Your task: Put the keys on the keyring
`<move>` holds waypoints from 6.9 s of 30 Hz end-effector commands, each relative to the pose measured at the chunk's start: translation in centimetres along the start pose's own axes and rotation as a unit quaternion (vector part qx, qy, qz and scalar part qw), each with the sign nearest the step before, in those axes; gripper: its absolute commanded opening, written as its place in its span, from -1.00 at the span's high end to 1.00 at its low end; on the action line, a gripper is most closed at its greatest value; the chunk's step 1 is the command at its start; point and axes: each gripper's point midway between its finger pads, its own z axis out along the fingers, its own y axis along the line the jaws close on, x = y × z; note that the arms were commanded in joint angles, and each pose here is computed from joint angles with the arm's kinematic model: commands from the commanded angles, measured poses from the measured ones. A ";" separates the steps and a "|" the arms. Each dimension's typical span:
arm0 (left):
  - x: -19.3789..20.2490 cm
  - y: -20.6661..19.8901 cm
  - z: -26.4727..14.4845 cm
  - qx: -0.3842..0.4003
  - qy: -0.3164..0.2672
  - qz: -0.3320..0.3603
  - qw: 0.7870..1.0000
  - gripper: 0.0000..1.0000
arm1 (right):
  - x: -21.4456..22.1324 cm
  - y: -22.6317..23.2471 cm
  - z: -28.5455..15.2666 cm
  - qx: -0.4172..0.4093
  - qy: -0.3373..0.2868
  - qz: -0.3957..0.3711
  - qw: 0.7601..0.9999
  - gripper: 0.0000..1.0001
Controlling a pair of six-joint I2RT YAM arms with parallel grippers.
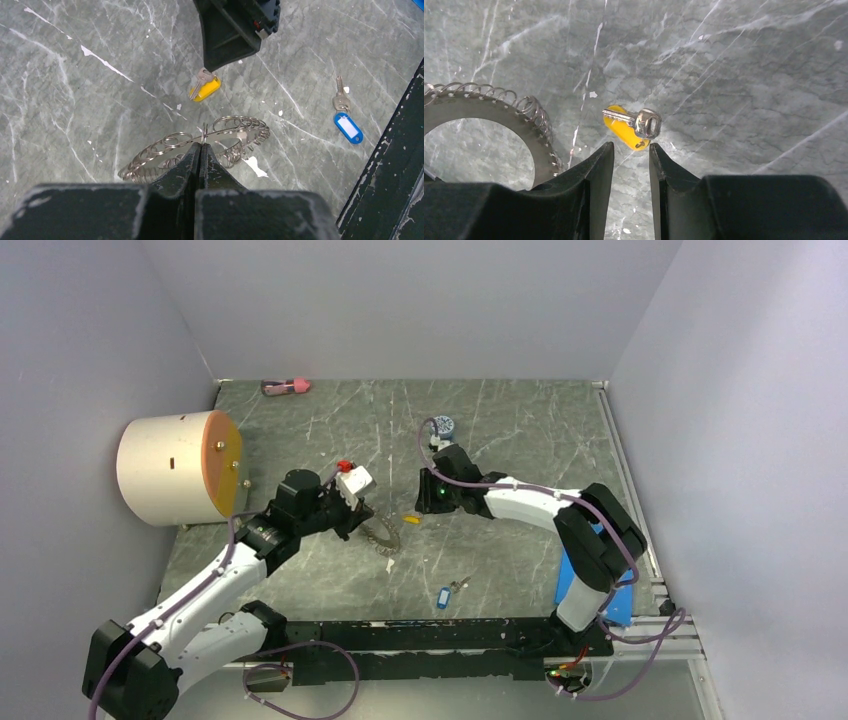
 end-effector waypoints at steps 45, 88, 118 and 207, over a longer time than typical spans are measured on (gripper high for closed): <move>-1.2 -0.9 1.2 0.033 -0.037 0.002 0.999 0.95 | -5.4 -1.3 -6.7 -0.034 -0.091 -0.083 0.992 1.00; -2.0 -2.0 3.2 0.085 -0.070 -0.016 0.994 0.95 | -3.5 10.6 -10.7 -0.326 -0.084 -0.285 0.898 1.00; -2.5 -2.1 3.0 0.087 -0.075 -0.007 0.993 0.95 | -1.6 10.0 -7.2 -0.290 -0.032 -0.269 0.918 1.00; -6.4 -7.6 -0.2 0.232 -0.208 0.079 0.947 0.95 | 0.5 12.2 -14.8 -0.474 -0.129 -0.385 0.781 0.21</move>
